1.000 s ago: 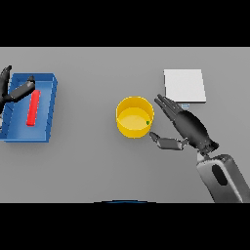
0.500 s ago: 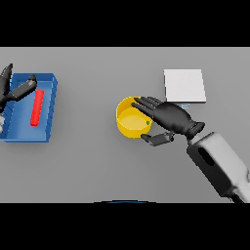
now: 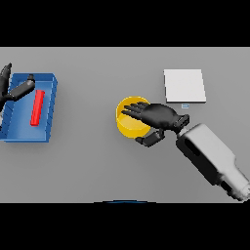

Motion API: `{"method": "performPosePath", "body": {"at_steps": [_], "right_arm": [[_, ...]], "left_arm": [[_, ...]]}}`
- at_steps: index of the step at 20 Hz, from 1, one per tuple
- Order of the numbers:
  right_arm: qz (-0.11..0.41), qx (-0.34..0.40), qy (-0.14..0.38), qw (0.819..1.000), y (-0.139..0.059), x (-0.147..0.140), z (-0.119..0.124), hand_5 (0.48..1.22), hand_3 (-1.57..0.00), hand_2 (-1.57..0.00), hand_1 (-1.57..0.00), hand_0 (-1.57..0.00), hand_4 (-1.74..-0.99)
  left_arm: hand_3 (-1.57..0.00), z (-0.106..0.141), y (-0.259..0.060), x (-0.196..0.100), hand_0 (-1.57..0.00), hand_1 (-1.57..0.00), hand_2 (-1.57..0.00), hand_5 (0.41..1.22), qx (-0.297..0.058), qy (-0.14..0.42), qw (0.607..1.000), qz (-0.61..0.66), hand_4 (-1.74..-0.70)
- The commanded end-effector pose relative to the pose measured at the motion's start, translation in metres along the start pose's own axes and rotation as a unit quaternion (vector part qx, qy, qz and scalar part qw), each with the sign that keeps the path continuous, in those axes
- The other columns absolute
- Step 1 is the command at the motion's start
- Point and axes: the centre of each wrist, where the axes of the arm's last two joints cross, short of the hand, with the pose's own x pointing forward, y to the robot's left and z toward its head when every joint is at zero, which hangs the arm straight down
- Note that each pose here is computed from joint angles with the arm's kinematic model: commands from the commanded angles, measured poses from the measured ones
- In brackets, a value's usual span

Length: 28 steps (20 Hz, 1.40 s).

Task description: Pick up the red beaker and tilt it to pour out 1 green nut into yellow bowl. Pick up the yellow bowl and place it on the metallic measuring scale.

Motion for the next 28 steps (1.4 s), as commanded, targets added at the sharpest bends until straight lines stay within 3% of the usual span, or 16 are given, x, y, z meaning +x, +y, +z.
{"method": "performPosePath", "body": {"at_steps": [1, 7, 11, 13, 15, 17, 20, 22, 24, 28], "right_arm": [[0.001, 0.011, -0.003, 1.0, 0.003, 0.004, -0.004, 0.678, 0.0, 0.0, 0.0, 0.0, -1.27], [0.021, 0.055, 0.017, 0.998, 0.0, 0.002, -0.015, 0.681, 0.0, 0.0, 0.0, 0.0, -1.306], [0.03, 0.075, 0.019, 0.997, 0.005, 0.005, -0.02, 0.729, -0.01, 0.0, 0.0, 0.0, -1.308], [0.038, 0.08, 0.029, 0.996, 0.003, 0.005, -0.023, 0.784, -0.09, -0.07, -0.04, -0.02, -1.339], [0.049, 0.085, 0.023, 0.995, 0.006, 0.005, -0.024, 0.9, -0.25, -0.23, -0.24, -0.26, -1.387], [0.048, 0.092, 0.025, 0.994, 0.005, 0.006, -0.026, 1.016, -0.47, -0.62, -0.66, -0.72, -1.488], [0.039, 0.116, 0.02, 0.992, 0.002, 0.007, -0.023, 1.116, -0.87, -1.09, -1.11, -1.14, -1.604], [0.034, 0.124, 0.019, 0.992, -0.002, 0.006, -0.023, 1.154, -1.02, -1.26, -1.27, -1.29, -1.649], [0.031, 0.118, 0.016, 0.992, 0.001, 0.006, -0.018, 1.178, -1.14, -1.31, -1.38, -1.39, -1.682], [0.032, 0.112, 0.017, 0.993, -0.007, 0.004, -0.013, 1.203, -1.18, -1.45, -1.49, -1.5, -1.717]], "left_arm": [[0.0, 0.001, 0.0, 0.001, 0.0, 0.0, 0.0, 0.734, 0.002, 0.001, 1.0, -0.001, -0.8], [0.0, -0.001, -0.001, -0.002, 0.0, 0.0, 0.0, 0.736, 0.001, 0.003, 1.0, 0.001, -0.8], [0.0, -0.004, 0.003, 0.0, 0.0, 0.0, 0.0, 0.729, 0.003, 0.001, 1.0, 0.0, -0.79], [0.0, -0.003, 0.004, -0.002, 0.0, 0.0, 0.0, 0.725, 0.005, 0.003, 1.0, -0.002, -0.79], [0.0, -0.001, 0.003, -0.001, 0.0, 0.0, 0.0, 0.722, 0.004, -0.001, 1.0, -0.002, -0.79], [0.0, -0.002, 0.003, -0.001, 0.0, 0.0, 0.0, 0.725, 0.005, -0.003, 1.0, 0.001, -0.8], [0.0, 0.0, 0.007, -0.004, 0.0, 0.0, 0.0, 0.728, 0.01, 0.002, 1.0, 0.003, -0.8], [0.0, -0.001, 0.007, -0.002, 0.0, 0.0, 0.0, 0.727, 0.012, -0.001, 1.0, 0.003, -0.8], [0.0, -0.001, 0.011, 0.002, 0.0, 0.0, 0.0, 0.725, 0.012, -0.006, 1.0, 0.005, -0.8], [0.0, 0.005, 0.009, 0.0, 0.0, 0.0, 0.0, 0.725, 0.008, -0.005, 1.0, 0.005, -0.81]]}}
